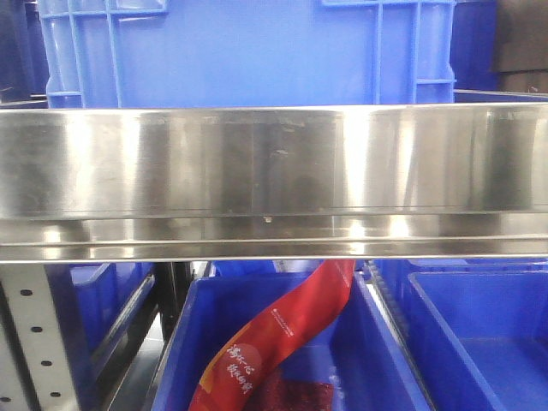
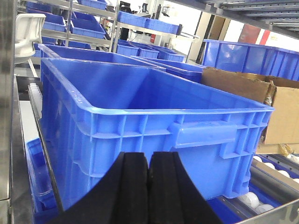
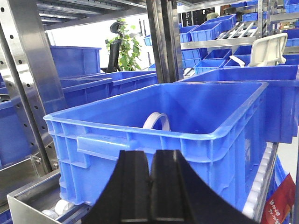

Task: Grab PVC pipe and place in blue bin

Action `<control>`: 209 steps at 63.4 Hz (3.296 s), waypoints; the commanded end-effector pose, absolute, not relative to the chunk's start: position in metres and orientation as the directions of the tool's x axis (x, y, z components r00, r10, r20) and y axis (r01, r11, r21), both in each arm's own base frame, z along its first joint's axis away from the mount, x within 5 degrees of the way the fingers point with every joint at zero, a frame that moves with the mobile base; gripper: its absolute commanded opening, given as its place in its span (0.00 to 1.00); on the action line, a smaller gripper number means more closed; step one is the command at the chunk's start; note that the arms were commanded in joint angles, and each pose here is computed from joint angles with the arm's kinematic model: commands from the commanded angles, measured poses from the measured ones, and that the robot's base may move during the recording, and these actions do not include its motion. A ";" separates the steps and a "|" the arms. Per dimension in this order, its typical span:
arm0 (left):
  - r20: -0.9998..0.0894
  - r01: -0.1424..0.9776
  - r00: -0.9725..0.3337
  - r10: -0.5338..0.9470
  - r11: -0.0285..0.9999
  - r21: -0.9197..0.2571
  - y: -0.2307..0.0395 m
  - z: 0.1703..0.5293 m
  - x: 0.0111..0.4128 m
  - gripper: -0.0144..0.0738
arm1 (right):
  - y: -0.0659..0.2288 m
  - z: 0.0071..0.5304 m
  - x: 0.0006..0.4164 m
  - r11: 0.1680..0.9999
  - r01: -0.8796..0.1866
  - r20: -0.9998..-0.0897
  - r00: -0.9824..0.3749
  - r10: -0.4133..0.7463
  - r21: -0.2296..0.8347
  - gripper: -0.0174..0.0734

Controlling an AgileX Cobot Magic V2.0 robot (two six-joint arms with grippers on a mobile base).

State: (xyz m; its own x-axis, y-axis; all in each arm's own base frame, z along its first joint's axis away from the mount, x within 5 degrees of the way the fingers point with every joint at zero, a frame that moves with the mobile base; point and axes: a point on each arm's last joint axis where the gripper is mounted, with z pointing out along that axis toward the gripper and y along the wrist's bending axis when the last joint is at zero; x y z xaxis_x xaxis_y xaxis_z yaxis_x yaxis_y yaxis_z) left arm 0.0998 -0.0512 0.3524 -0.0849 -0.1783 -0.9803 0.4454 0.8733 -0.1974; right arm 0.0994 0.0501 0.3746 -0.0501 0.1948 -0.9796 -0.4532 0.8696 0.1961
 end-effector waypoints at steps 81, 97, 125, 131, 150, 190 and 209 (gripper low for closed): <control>-0.979 0.458 -0.069 -0.194 0.865 -0.204 -0.052 0.354 0.098 0.04 | 0.001 0.212 0.056 0.998 -0.014 -0.995 0.076 0.064 0.063 0.01; -0.978 0.464 -0.053 -0.202 0.862 -0.203 -0.052 0.356 0.098 0.04 | 0.001 0.210 0.056 0.999 -0.013 -0.998 0.052 0.044 0.043 0.01; -0.978 0.464 -0.053 -0.202 0.862 -0.203 -0.052 0.356 0.098 0.04 | 0.001 0.211 0.056 1.000 -0.010 -0.998 0.057 0.018 0.017 0.01; -0.978 0.464 -0.053 -0.202 0.862 -0.203 -0.052 0.356 0.098 0.04 | 0.001 0.211 0.056 1.000 -0.010 -0.998 0.057 0.018 0.017 0.01; -0.978 0.464 -0.053 -0.202 0.862 -0.203 -0.052 0.356 0.098 0.04 | 0.001 0.211 0.056 1.000 -0.010 -0.998 0.057 0.018 0.017 0.01; -0.994 0.349 -0.031 -0.108 0.931 -0.112 -0.037 0.333 0.097 0.04 | 0.001 0.211 0.056 1.000 -0.010 -0.998 0.057 0.018 0.017 0.01; -0.999 0.183 0.034 0.004 0.983 0.010 -0.012 0.275 0.068 0.04 | 0.001 0.211 0.056 1.000 -0.010 -0.998 0.057 0.018 0.017 0.01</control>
State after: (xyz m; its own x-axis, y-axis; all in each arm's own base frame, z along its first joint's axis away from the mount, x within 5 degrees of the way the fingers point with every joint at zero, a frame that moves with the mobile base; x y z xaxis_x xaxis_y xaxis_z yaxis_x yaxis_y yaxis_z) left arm 0.0766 -0.0170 0.2858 -0.0080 -0.0057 -1.0000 0.2181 0.9759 -0.0073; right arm 0.0566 0.0009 0.2089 0.0316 0.0307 -0.9990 -0.0162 0.9994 0.0302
